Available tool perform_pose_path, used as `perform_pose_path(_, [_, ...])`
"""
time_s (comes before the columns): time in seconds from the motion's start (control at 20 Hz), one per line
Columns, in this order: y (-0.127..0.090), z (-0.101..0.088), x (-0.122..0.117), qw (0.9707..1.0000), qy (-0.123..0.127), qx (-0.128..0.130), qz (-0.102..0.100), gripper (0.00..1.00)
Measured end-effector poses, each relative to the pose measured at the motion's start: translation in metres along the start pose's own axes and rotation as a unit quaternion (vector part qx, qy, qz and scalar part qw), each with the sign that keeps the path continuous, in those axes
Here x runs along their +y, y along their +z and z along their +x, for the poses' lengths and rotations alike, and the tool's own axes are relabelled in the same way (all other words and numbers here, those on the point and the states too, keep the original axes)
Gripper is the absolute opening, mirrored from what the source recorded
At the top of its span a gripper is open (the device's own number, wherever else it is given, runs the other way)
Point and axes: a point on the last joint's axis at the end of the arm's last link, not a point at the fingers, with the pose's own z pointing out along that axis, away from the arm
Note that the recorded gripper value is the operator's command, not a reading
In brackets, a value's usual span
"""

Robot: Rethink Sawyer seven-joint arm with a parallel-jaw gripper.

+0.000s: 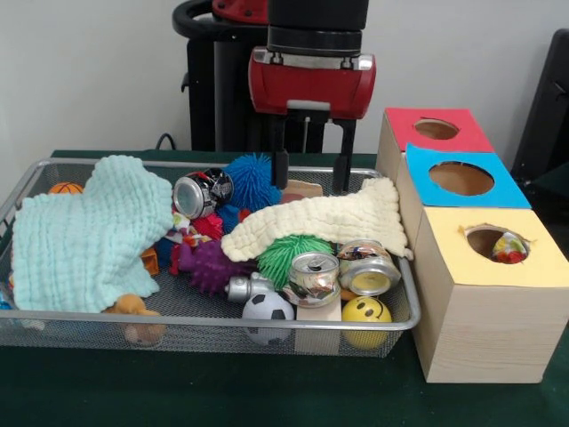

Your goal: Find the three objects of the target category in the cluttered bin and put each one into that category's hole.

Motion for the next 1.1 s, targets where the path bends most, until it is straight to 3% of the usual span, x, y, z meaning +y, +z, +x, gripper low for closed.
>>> perform_pose_path(0.3, [-0.003,-0.005,-0.005,1.0000,0.005,-0.004,-0.005,1.00])
perform_pose_path(0.5, [-0.017,-0.015,-0.013,0.9998,0.012,-0.008,-0.010,1.00])
perform_pose_path(1.1, [-0.032,-0.026,-0.055,0.9990,0.040,0.005,-0.018,1.00])
